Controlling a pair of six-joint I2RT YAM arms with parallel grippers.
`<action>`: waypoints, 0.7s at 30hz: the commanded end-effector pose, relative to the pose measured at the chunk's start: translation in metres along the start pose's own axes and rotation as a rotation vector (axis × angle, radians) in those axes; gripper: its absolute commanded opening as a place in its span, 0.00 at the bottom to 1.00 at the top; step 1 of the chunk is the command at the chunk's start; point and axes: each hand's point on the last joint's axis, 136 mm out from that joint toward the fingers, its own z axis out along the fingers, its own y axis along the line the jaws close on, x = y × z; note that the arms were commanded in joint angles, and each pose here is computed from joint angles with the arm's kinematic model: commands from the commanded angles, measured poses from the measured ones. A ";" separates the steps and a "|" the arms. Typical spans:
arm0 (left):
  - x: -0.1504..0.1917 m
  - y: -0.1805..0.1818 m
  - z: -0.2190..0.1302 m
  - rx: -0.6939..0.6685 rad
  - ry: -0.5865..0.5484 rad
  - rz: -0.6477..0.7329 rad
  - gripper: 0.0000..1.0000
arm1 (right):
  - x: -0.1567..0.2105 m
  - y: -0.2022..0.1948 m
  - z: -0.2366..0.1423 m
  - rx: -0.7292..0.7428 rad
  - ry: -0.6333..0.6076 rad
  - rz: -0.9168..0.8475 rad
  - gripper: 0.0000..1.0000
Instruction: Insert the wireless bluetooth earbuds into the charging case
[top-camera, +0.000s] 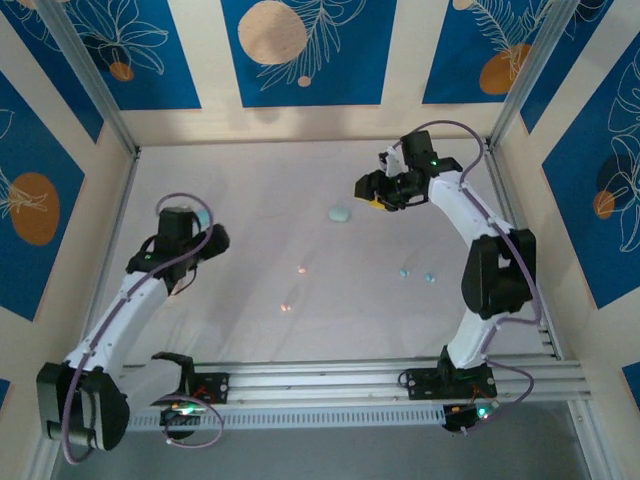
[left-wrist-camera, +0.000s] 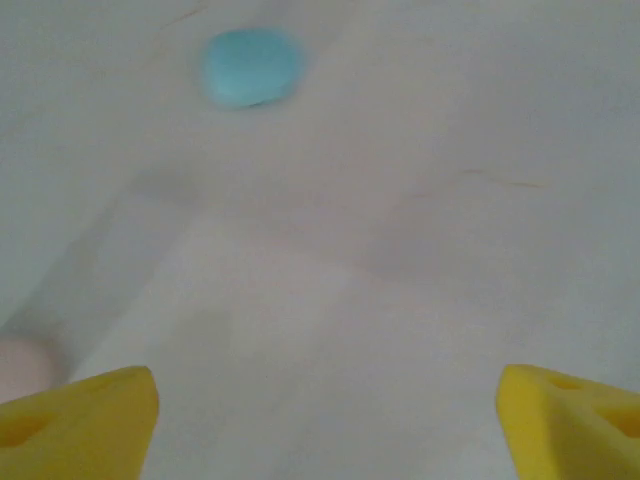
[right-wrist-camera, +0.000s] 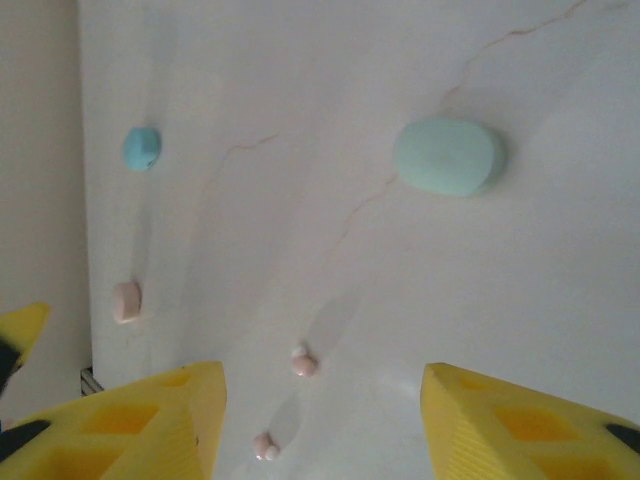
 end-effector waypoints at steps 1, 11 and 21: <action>0.017 0.054 0.003 -0.132 0.075 -0.086 0.89 | 0.027 0.014 -0.003 -0.051 0.050 -0.042 0.54; 0.015 0.093 0.020 -0.235 0.307 0.149 0.92 | 0.050 0.027 -0.020 -0.067 0.071 -0.098 0.54; 0.020 0.106 0.042 -0.280 0.442 0.262 0.92 | 0.059 0.027 -0.019 -0.081 0.101 -0.096 0.55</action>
